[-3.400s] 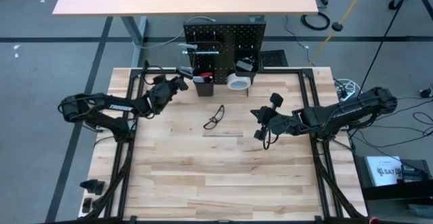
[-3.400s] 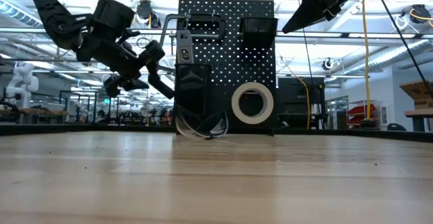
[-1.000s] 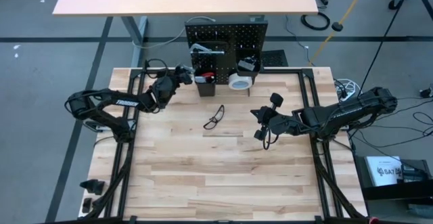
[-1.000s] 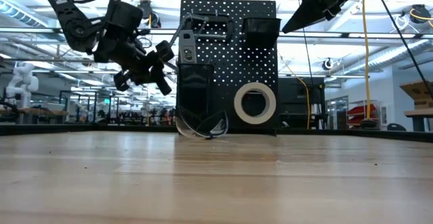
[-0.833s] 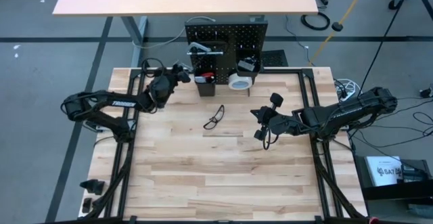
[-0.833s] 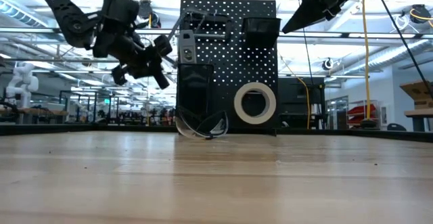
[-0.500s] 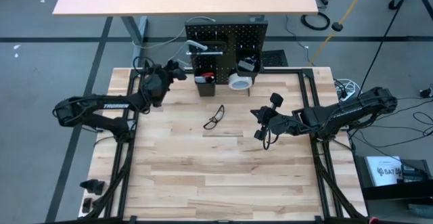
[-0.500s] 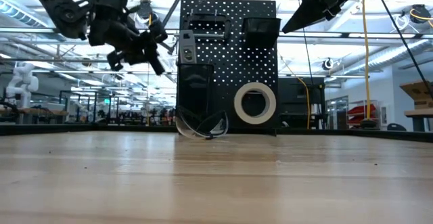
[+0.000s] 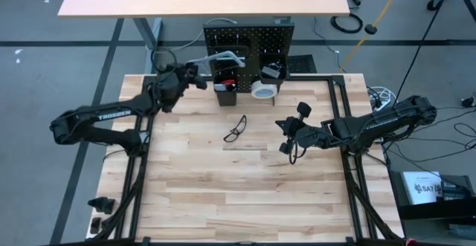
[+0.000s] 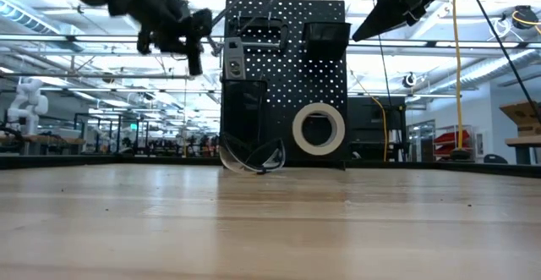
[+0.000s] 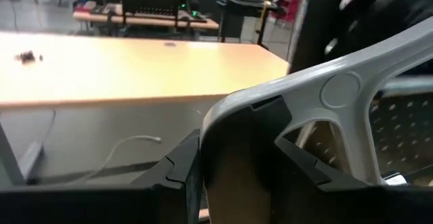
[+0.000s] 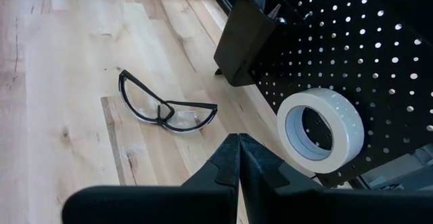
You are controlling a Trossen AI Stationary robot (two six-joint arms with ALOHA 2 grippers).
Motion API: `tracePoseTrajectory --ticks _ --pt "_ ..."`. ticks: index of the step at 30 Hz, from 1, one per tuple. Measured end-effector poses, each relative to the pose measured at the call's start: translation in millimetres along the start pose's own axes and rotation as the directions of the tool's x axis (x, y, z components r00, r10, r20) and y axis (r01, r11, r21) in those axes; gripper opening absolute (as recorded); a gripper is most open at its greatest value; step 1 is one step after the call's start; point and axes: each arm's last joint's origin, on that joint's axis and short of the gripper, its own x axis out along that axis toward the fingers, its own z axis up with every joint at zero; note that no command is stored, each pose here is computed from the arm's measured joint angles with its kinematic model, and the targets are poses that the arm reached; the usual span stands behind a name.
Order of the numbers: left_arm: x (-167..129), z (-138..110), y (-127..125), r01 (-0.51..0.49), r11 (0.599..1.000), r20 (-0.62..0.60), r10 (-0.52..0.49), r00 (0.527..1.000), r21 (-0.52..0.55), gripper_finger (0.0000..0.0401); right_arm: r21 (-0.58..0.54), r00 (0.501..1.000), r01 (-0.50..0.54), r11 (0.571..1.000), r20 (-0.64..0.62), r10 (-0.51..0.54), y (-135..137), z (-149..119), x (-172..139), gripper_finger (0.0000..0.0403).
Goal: Hang tools onto peg board
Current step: Hang the gray hacksaw on the black peg board
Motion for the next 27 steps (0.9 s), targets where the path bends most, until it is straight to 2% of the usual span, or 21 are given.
tracePoseTrajectory --ticks 10,17,21,27 --pt "-13 73 -16 0.018 0.98 -0.045 -0.009 0.999 0.2 0.013 -0.001 1.0 0.0 1.0 0.0 0.0 0 0 0 0.0" --pt "-25 115 -16 0.017 0.943 -0.076 0.009 0.997 0.331 0.013 -0.001 1.0 0.0 1.0 0.0 0.0 0 0 0 0.0" --pt "-25 127 -18 -0.016 0.918 -0.1 0.06 0.993 0.395 0.013 0.001 1.0 0.0 1.0 0.001 0.0 0 0 0 0.0" --pt "-11 125 -29 -0.026 0.865 -0.157 0.121 0.98 0.5 0.013 0.007 1.0 0.0 1.0 0.002 0.0 0 0 0 0.0"
